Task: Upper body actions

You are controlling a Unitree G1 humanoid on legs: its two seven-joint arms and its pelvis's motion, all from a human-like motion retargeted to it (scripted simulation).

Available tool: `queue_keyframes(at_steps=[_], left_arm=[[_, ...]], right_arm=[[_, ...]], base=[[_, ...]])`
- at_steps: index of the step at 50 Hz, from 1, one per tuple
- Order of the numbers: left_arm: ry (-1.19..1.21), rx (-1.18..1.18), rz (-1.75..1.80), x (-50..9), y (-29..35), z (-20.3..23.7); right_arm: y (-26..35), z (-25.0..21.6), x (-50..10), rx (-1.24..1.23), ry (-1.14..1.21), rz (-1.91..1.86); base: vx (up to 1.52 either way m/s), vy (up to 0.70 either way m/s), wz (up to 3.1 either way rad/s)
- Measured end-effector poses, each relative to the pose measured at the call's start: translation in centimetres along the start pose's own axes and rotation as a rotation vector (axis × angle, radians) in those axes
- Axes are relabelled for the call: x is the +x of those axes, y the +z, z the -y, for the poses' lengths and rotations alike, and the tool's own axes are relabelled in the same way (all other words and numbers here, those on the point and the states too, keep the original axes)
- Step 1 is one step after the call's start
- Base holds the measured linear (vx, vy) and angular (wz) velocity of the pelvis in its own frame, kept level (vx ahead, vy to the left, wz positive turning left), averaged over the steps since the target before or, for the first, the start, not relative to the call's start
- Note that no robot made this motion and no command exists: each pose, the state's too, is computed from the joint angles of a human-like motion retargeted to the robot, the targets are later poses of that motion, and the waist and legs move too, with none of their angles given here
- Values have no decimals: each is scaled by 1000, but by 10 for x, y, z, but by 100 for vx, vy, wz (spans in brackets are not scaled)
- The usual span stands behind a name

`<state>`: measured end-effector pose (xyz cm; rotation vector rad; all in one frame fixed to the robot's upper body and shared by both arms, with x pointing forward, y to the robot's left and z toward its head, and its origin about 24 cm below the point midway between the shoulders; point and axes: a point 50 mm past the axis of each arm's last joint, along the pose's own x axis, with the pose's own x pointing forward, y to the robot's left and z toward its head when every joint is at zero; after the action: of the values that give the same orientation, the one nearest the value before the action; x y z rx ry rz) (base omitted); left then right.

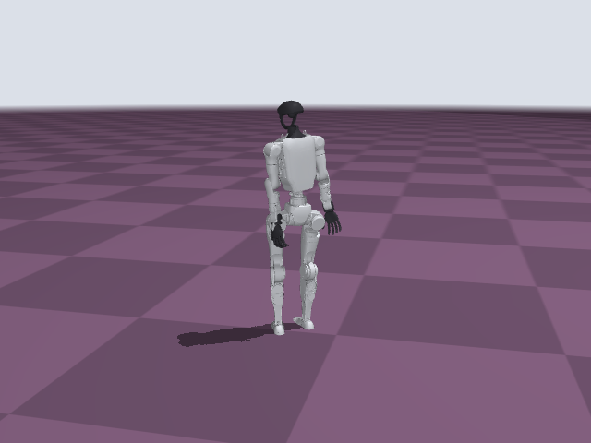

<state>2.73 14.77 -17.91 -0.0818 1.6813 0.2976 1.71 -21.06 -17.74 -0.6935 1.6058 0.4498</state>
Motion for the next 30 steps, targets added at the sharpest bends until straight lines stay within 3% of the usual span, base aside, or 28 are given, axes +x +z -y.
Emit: queue_keyframes(at_steps=[5, 11, 19, 30], left_arm=[[-21, -7, 68, -2, 13, 5], [44, 94, 83, 0, 18, -19], [95, 137, -78, 5, -23, -44], [9, 147, -222, 6, -54, -61]], right_arm=[[20, 17, -3, 32, -49, 68], [37, 27, -6, 175, -32, 154], [22, 33, -5, 249, -55, 114], [10, 40, -4, 544, -19, 75]], base=[[-3, 11, -207], [-7, -1, -187], [15, -16, -341], [28, -16, -299]])
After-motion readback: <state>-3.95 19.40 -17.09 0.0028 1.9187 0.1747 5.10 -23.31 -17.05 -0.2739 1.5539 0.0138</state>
